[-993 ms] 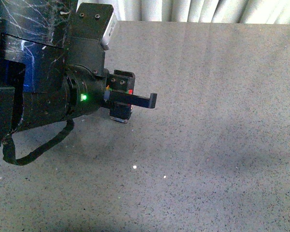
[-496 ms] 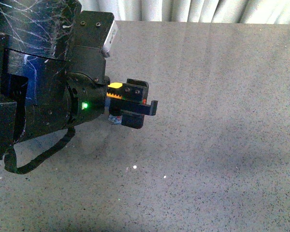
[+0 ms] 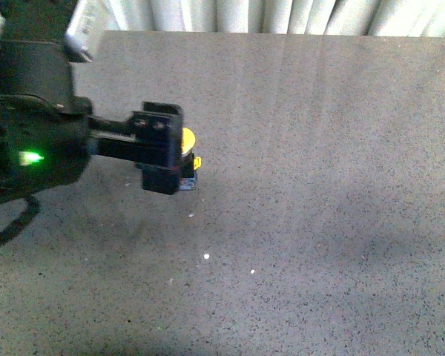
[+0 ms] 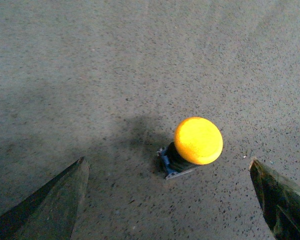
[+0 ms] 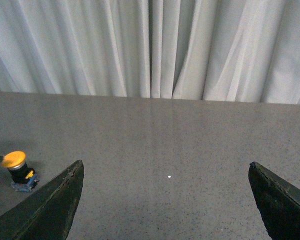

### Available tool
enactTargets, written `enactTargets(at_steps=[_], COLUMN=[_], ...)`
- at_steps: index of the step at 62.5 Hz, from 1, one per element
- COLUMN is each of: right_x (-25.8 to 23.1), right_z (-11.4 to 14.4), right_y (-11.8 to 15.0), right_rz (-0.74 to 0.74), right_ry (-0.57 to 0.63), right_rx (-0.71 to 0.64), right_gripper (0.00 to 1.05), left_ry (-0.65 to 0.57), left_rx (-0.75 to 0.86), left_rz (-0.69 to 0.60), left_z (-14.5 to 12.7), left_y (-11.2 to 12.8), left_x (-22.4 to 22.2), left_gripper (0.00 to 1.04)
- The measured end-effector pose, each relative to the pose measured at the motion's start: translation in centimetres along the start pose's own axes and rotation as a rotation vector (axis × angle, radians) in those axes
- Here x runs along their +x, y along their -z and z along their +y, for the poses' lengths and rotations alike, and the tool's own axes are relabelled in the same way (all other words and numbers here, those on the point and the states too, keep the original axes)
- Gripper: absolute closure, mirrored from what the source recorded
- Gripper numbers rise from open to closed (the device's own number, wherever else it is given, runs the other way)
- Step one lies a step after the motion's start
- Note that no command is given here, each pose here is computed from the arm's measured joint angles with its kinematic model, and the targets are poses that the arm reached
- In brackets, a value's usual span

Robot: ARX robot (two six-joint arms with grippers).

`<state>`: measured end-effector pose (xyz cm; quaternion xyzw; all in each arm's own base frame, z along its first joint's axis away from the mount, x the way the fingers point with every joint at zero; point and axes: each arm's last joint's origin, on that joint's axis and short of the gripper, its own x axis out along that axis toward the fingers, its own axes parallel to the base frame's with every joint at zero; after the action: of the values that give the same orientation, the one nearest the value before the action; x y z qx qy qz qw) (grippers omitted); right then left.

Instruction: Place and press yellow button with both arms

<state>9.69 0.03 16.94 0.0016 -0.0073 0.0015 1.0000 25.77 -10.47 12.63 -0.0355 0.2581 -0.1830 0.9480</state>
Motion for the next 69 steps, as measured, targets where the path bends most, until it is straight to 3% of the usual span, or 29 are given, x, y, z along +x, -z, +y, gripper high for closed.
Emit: enactTargets(at_steps=[8, 10, 14, 19, 24, 41, 44, 46, 50, 53, 62, 69], right_x=[0.0, 0.0, 0.0, 0.0, 0.0, 0.0, 0.0, 0.1, 0.6, 2.0, 7.0, 11.4], right_z=[0.0, 0.0, 0.0, 0.0, 0.0, 0.0, 0.0, 0.0, -0.4, -0.8, -1.0, 0.6], right_y=[0.0, 0.0, 0.0, 0.0, 0.0, 0.0, 0.0, 0.0, -0.3, -0.9, -2.9, -2.9], right_rz=[0.0, 0.0, 0.0, 0.0, 0.0, 0.0, 0.003, 0.086, 0.391, 0.502, 0.525, 0.548], right_ry=[0.0, 0.0, -0.002, 0.001, 0.002, 0.0, -0.002, -0.025, -0.036, -0.015, -0.037, -0.118], right_rx=[0.0, 0.0, 0.0, 0.0, 0.0, 0.0, 0.001, 0.0, -0.004, -0.015, -0.096, -0.149], right_gripper=[0.09, 0.09, 0.09, 0.09, 0.09, 0.09, 0.09, 0.09, 0.09, 0.09, 0.09, 0.09], left_ry=[0.012, -0.035, -0.241, -0.327, -0.376, -0.364, -0.365, -0.366, -0.369, -0.367, -0.37, -0.369], left_rx=[-0.045, -0.039, 0.008, 0.028, 0.036, 0.058, 0.06, 0.061, 0.06, 0.061, 0.06, 0.061], left_rz=[-0.073, -0.118, -0.345, -0.476, -0.513, -0.514, -0.515, -0.514, -0.513, -0.515, -0.515, -0.518], left_z=[2.1, 2.6, 4.5, 6.8, 7.2, 6.2, 6.1, 6.0, 5.9, 5.7, 5.5, 5.3], left_y=[-1.6, -1.8, -1.7, -0.6, 0.0, 1.5, 1.7, 1.9, 2.1, 2.2, 2.6, 2.9], left_x=[-2.8, -3.3, -5.0, -8.0, -10.0, -12.5, -12.9, -13.1, -13.5, -13.8, -14.5, -15.0], left_gripper=[0.09, 0.12, 0.24, 0.39, 0.53, 1.03, 1.03, 1.03, 1.03, 1.03, 1.03, 1.03])
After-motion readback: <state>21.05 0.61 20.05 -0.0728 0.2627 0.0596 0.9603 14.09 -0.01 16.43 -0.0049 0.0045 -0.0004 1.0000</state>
